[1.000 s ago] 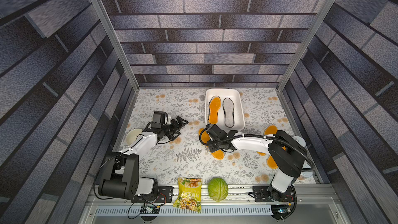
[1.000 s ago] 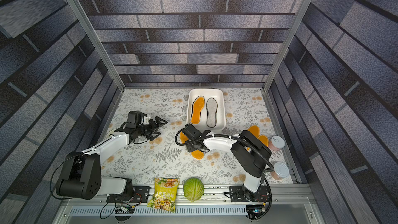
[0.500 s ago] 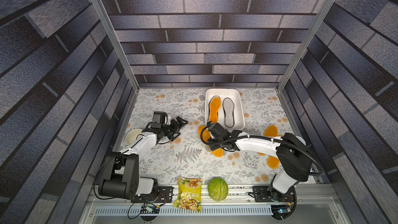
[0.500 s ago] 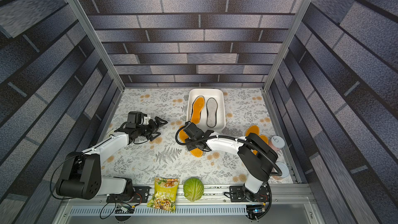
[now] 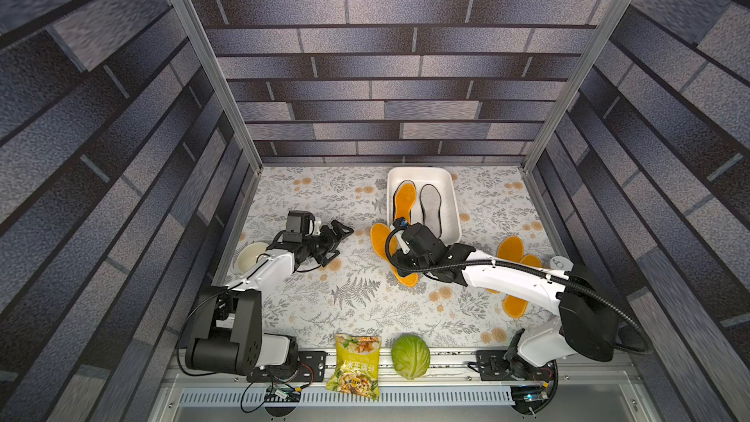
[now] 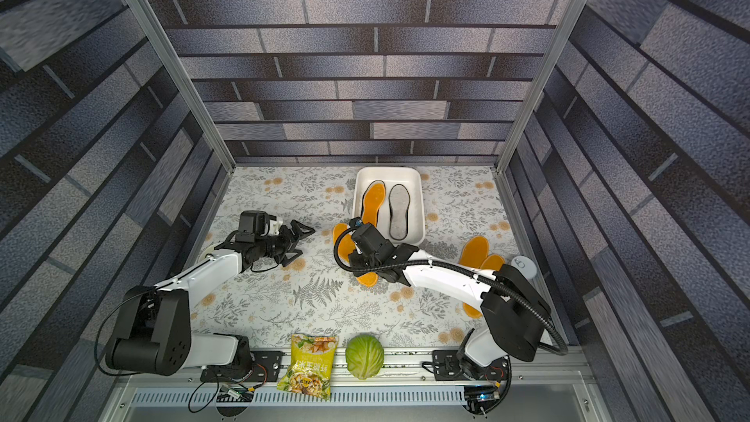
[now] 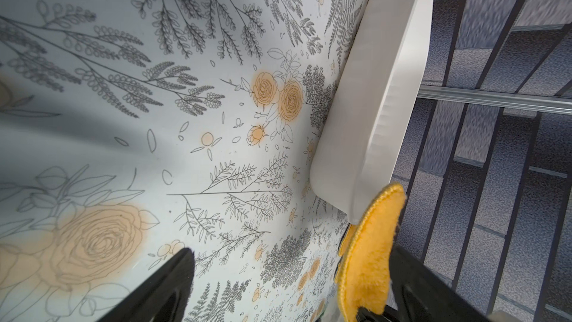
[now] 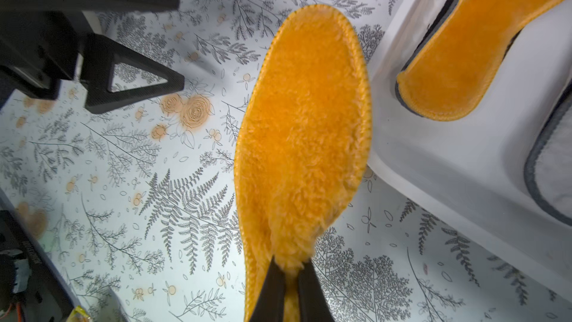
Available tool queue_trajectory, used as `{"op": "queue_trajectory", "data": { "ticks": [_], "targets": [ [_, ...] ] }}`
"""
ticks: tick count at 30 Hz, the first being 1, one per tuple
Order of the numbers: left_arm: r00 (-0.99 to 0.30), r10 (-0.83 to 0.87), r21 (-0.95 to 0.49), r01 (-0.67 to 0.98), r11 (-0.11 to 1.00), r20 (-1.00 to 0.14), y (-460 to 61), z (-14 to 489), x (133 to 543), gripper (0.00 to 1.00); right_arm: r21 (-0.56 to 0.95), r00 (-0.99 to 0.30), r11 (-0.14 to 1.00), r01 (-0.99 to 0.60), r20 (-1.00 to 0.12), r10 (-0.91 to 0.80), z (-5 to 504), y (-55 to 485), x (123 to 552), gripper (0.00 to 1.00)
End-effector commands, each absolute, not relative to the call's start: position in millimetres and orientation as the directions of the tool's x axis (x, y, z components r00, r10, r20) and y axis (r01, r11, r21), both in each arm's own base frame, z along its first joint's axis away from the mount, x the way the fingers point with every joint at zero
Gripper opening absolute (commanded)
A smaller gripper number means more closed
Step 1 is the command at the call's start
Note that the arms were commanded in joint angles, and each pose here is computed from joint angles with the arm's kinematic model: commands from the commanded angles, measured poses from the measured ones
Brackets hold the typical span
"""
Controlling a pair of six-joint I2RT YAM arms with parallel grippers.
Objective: Put the insoles into the storage box
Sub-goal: Pick up the insole from the center of the board, then place the insole in the storage box.
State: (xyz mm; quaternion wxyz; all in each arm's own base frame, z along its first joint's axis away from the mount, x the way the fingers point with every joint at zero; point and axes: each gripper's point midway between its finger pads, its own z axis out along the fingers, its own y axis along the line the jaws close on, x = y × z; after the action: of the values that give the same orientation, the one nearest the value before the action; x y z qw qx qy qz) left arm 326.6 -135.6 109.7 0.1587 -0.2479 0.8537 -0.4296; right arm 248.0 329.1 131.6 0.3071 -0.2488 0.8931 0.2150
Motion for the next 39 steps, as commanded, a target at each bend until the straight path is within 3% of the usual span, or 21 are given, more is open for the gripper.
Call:
{"op": "queue_trajectory", "data": {
  "ticks": [1,15,24,33,39],
  "targets": [
    [-0.827,-0.561,-0.818,-0.289,0.498,-0.049,-134,108,323,1.00,0.226,-0.643,0.764,-0.604,-0.705,-0.300,153,335,250,0.05],
    [-0.826,-0.561,-0.821,-0.281,0.498,-0.058,-134,112,324,1.00,0.182,-0.606,0.831,-0.526,-0.765,-0.216,197,325,285,0.02],
    [-0.826,-0.560,-0.824,-0.276,0.495,-0.059,-135,114,324,1.00,0.240,-0.677,0.949,-0.205,-0.735,0.039,218,253,351,0.01],
    [-0.826,-0.560,-0.825,-0.271,0.496,-0.066,-134,117,324,1.00,0.252,-0.751,0.968,0.010,-0.637,0.174,196,212,397,0.02],
    [-0.825,-0.562,-0.825,-0.272,0.495,-0.065,-133,116,322,1.00,0.273,-0.767,0.962,0.033,-0.609,0.199,176,214,412,0.01]
  ]
}}
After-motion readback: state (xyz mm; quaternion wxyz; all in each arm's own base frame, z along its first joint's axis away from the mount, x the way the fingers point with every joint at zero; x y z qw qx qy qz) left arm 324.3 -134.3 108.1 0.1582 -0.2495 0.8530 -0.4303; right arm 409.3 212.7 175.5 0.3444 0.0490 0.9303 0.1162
